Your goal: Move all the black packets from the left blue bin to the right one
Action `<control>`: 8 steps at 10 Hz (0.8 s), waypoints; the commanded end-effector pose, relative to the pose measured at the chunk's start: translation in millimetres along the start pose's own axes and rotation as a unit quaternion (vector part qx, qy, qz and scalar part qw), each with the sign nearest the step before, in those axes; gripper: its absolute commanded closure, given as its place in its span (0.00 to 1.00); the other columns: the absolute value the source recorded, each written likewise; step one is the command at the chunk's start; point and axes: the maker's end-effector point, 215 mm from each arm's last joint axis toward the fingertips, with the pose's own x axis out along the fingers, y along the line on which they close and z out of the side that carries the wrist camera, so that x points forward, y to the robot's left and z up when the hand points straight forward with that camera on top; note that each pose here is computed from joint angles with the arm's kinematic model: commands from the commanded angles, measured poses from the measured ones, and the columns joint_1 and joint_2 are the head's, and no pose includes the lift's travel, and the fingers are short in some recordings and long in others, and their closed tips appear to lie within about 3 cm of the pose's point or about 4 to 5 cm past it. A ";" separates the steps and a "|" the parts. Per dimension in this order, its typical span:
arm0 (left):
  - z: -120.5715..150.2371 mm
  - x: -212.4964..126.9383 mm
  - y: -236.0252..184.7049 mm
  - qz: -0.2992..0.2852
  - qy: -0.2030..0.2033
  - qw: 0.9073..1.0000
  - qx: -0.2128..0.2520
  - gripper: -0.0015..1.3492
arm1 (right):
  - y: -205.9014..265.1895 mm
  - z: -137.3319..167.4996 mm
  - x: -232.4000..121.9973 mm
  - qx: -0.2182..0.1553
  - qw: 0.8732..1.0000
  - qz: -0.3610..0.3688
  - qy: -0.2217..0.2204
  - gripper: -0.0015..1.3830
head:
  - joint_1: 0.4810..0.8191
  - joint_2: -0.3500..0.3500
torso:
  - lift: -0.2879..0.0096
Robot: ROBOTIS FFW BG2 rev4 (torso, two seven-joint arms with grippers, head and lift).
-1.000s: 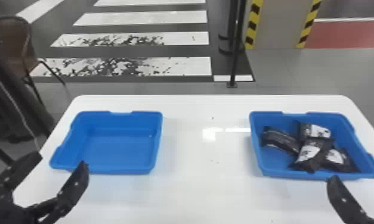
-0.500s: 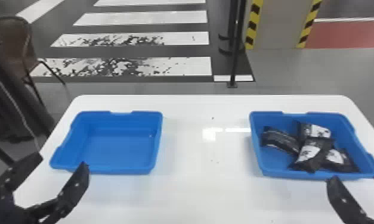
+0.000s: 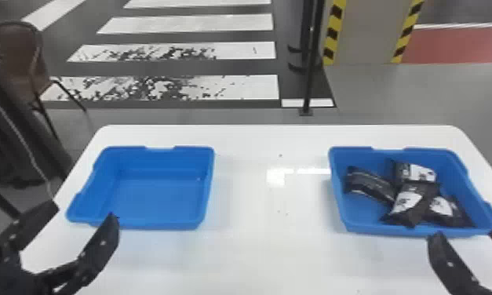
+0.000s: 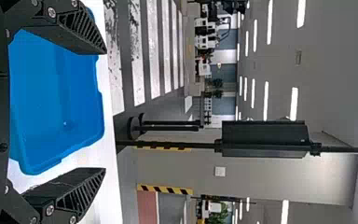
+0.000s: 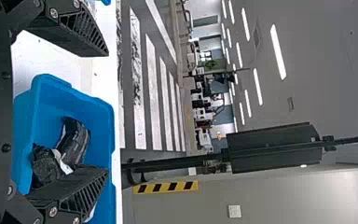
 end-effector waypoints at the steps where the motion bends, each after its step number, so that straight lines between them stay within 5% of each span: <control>1: -0.2 -0.2 0.2 0.001 0.000 1.000 -0.001 0.11 | -0.1 -1.0 -0.1 0.002 1.000 0.000 0.000 0.10 | 0.63 0.60 | 0.50; 8: -4.9 0.2 0.3 0.001 0.004 1.000 -0.007 0.11 | 0.1 -3.9 0.3 0.013 1.000 0.000 0.000 0.10 | 0.63 0.60 | 0.50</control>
